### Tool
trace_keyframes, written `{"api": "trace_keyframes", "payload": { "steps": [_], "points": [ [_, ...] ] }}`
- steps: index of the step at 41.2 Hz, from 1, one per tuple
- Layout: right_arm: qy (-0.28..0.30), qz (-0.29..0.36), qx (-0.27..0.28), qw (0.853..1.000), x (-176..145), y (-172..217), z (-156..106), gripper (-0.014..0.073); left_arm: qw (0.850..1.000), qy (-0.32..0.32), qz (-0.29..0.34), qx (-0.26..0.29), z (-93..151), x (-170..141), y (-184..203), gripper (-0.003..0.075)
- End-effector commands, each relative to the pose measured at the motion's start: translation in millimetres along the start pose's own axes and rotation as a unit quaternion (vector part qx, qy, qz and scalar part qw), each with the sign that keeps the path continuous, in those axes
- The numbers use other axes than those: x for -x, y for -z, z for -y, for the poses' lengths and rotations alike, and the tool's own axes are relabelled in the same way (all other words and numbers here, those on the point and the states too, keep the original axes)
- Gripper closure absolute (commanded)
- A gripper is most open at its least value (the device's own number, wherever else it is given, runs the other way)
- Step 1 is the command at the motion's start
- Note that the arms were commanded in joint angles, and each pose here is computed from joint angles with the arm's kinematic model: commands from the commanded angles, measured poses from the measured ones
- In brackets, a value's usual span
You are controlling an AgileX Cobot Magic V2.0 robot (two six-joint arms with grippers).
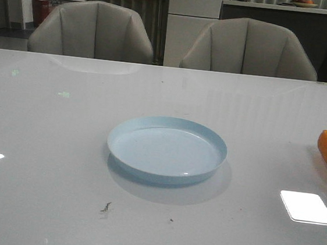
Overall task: Place corn on plate with both arms
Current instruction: 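Open the left gripper and lift it away from the plate, then lower the right gripper onto the orange corn cob and close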
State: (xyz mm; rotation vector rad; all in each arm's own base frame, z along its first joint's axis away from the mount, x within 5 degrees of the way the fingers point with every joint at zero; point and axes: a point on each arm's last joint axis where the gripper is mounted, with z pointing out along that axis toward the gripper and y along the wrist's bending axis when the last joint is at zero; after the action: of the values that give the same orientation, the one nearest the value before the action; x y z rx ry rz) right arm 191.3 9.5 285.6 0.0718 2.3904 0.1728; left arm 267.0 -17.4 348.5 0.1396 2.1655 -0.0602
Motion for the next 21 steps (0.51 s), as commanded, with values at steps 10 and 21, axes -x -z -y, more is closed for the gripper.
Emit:
{"api": "trace_keyframes", "payload": {
  "steps": [10, 21],
  "points": [
    [-0.044, 0.128, 0.001, 0.991, 32, 7, 1, 0.0092, 0.994, 0.014, 0.108, 0.015, 4, -66, 51, 0.0250],
    [-0.059, 0.069, -0.017, 0.996, 54, -42, 10, 0.0089, 0.991, 0.015, 0.130, 0.014, 6, -71, 66, 0.0250]
  ]
}}
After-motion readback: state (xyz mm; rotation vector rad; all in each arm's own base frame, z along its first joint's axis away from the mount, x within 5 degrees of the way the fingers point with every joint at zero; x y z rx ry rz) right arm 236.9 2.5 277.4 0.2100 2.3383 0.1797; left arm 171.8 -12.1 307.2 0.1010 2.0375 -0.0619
